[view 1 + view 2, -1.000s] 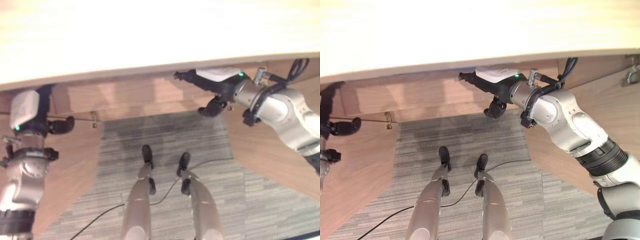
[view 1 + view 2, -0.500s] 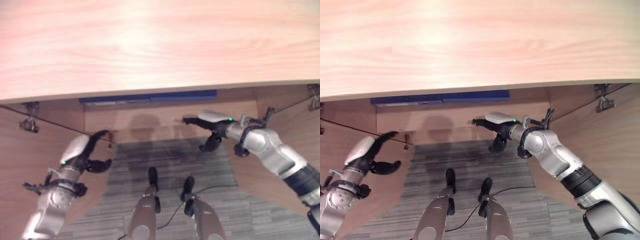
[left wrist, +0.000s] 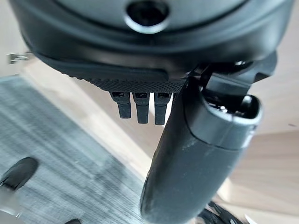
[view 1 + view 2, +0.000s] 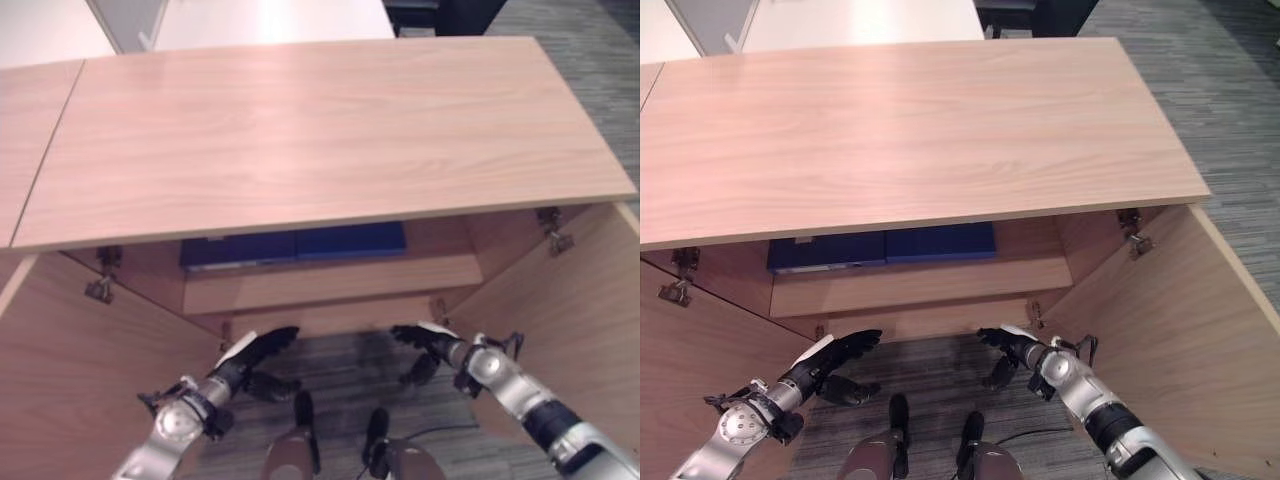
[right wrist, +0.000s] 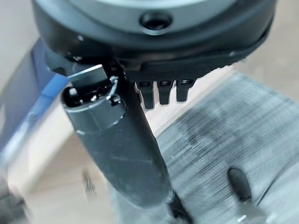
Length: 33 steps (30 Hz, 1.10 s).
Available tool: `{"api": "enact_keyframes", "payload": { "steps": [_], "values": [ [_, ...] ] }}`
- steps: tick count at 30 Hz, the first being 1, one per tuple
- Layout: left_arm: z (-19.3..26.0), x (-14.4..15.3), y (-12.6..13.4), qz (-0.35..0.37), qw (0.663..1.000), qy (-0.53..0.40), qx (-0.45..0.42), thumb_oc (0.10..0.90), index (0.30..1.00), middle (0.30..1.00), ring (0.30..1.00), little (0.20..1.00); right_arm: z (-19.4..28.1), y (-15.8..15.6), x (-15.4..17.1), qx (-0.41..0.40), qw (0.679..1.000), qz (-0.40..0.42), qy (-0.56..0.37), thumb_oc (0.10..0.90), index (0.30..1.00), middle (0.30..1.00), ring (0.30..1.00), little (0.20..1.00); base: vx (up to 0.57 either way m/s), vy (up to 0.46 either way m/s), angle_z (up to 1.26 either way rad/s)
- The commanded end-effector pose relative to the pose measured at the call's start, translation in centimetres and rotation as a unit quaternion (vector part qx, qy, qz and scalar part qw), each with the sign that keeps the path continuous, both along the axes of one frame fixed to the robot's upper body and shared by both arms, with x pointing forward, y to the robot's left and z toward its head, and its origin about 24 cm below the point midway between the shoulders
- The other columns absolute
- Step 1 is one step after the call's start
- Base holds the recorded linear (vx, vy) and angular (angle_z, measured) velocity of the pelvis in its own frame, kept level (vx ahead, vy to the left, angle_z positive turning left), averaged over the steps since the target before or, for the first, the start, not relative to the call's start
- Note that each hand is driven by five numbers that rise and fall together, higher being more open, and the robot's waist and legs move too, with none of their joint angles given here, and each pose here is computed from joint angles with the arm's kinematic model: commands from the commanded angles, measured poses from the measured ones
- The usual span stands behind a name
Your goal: Put the empty folder in the office cabinet
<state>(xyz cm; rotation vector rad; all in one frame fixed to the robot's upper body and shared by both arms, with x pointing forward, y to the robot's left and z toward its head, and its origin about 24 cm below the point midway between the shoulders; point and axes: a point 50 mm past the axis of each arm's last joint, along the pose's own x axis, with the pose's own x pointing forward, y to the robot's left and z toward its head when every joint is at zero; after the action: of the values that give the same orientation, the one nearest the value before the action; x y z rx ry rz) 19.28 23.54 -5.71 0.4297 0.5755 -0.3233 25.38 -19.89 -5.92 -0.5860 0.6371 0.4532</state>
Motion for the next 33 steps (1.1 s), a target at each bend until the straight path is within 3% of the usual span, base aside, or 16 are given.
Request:
{"api": "enact_keyframes", "payload": {
  "steps": [1,2,3,4,6,7,9,10,15,20,27,31,33],
  "values": [
    [-3.4,-1.9,-2.2,0.006,0.999,0.052,0.004,0.800,0.900,0.900,0.900,0.900,-1.5,-2.2,-1.8,-0.001,0.996,-0.084,-0.002,0.800,0.900,0.900,0.900,0.900,0.03,0.168,-0.12],
    [-3.4,-1.8,-2.3,0.005,0.999,0.051,0.004,0.800,0.900,0.900,0.900,0.900,-1.5,-2.2,-1.8,-0.001,0.996,-0.084,-0.003,0.800,0.900,0.900,0.900,0.900,0.04,0.172,-0.10],
    [-5.3,-3.0,-2.5,0.027,0.995,0.097,0.012,0.800,0.900,0.900,0.900,0.900,-2.9,-2.6,-3.2,0.001,0.992,-0.121,0.025,0.800,0.900,0.900,0.900,0.900,-0.01,0.160,-0.11],
    [-8.6,-5.7,-2.7,0.098,0.977,0.190,0.019,0.800,0.900,0.900,0.900,0.900,-5.5,-3.1,-6.0,0.006,0.979,-0.188,0.082,0.800,0.900,0.900,0.900,0.900,-0.02,0.199,-0.20],
    [-9.5,-6.8,-2.8,0.121,0.967,0.224,0.030,0.800,0.900,0.900,0.900,0.900,-6.6,-3.0,-7.4,0.011,0.970,-0.216,0.111,0.800,0.900,0.900,0.900,0.900,-0.04,0.140,-0.10],
    [-10.6,-8.5,-2.9,0.143,0.949,0.275,0.058,0.800,0.900,0.900,0.900,0.900,-8.4,-3.4,-10.5,0.021,0.941,-0.294,0.167,0.800,0.900,0.900,0.900,0.900,-0.06,0.148,-0.10],
    [-10.9,-9.1,-3.0,0.144,0.944,0.290,0.069,0.800,0.900,0.900,0.900,0.900,-8.9,-3.4,-11.6,0.024,0.929,-0.319,0.188,0.800,0.900,0.900,0.900,0.900,-0.10,0.161,-0.15],
    [-11.3,-10.7,-3.0,0.162,0.932,0.316,0.071,0.800,0.900,0.900,0.900,0.900,-9.8,-4.6,-14.7,0.032,0.882,-0.414,0.223,0.800,0.900,0.900,0.900,0.900,-0.14,0.179,-0.09],
    [-11.7,-13.9,-2.3,0.191,0.911,0.359,0.070,0.800,0.900,0.900,0.900,0.900,-10.1,-5.7,-17.4,0.060,0.828,-0.504,0.237,0.800,0.900,0.900,0.900,0.900,-0.16,0.154,-0.05],
    [-11.8,-15.2,-2.2,0.184,0.904,0.379,0.074,0.800,0.900,0.900,0.900,0.900,-10.1,-6.1,-18.2,0.065,0.814,-0.528,0.234,0.800,0.900,0.900,0.900,0.900,-0.13,0.083,-0.21],
    [-11.7,-13.7,-2.4,0.180,0.915,0.354,0.071,0.800,0.900,0.900,0.900,0.900,-9.5,-7.6,-17.3,0.077,0.801,-0.561,0.195,0.800,0.900,0.900,0.900,0.900,-0.11,-0.003,-0.49],
    [-11.6,-13.2,-2.3,0.171,0.920,0.345,0.075,0.800,0.900,0.900,0.900,0.900,-8.1,-10.0,-15.7,0.073,0.804,-0.574,0.136,0.800,0.900,0.900,0.900,0.900,0.01,-0.093,-0.69],
    [-11.5,-12.4,-2.2,0.164,0.925,0.334,0.080,0.800,0.900,0.900,0.900,0.900,-5.8,-12.8,-13.0,0.065,0.810,-0.580,0.060,0.800,0.900,0.900,0.900,0.900,0.07,-0.210,-0.51]
  ]
}}
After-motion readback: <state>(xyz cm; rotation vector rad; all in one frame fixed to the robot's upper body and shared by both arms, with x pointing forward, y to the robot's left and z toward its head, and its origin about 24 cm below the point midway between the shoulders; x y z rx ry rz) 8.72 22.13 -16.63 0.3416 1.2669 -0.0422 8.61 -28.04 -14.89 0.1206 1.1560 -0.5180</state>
